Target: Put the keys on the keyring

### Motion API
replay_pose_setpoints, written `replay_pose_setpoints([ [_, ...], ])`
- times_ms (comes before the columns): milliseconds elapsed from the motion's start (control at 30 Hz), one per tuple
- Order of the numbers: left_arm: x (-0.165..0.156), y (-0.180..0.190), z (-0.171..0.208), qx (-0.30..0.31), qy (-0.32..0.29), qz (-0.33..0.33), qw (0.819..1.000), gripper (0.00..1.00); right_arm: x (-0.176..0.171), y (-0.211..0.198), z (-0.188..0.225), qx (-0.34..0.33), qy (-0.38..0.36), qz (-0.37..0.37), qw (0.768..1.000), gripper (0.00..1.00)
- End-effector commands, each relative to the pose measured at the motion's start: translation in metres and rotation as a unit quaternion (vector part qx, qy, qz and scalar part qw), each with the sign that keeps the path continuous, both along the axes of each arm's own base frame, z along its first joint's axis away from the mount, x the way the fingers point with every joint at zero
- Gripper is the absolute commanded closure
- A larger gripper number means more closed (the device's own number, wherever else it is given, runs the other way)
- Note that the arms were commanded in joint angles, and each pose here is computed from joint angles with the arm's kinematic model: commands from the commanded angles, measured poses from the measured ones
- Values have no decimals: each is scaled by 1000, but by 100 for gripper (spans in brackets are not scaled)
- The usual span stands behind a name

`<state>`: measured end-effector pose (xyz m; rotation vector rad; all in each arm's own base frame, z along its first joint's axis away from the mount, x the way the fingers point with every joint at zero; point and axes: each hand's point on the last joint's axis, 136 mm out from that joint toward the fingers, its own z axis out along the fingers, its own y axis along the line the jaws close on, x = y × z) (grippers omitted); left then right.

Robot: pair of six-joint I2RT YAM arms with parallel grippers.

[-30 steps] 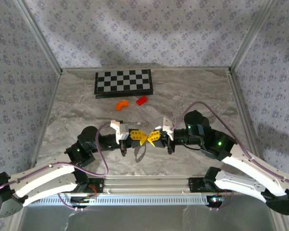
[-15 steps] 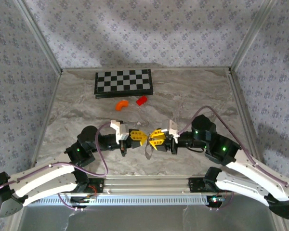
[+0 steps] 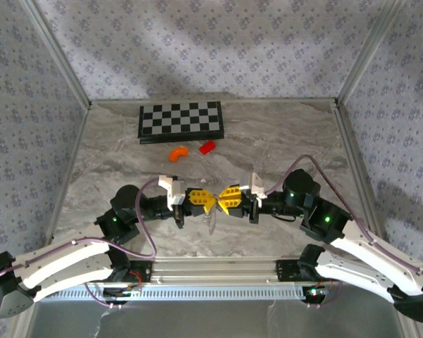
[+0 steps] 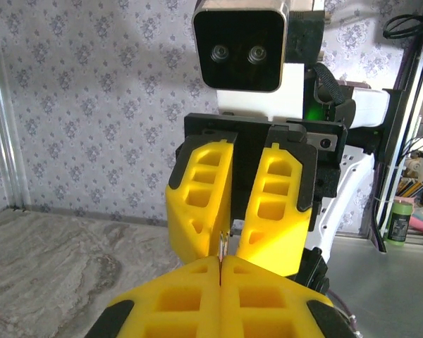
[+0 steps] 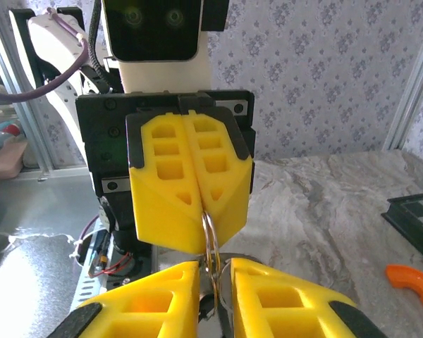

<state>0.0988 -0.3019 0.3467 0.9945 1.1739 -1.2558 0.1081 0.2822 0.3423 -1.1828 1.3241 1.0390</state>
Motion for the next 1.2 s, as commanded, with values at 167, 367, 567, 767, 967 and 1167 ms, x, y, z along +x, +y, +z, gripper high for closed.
replay_pose_setpoints([
  [167,-6,4,13,-26,-12,-10,1000,100,-1,5,2,11,3,15,1000,86],
  [367,-1,4,6,-1,-12,7,1000,100,3,2,-1,-18,-7,0,1000,100],
  [567,14,8,-23,121,-36,58,990,81,10,-6,-19,-136,-7,-24,990,100],
  [767,15,5,-33,179,-51,51,981,81,3,-5,-32,-201,10,2,980,100],
  [967,15,-2,-35,177,-47,38,982,81,-1,3,-35,-211,9,20,977,100],
  [1167,13,-5,-32,164,-44,31,985,84,-2,8,-35,-203,10,28,979,100],
])
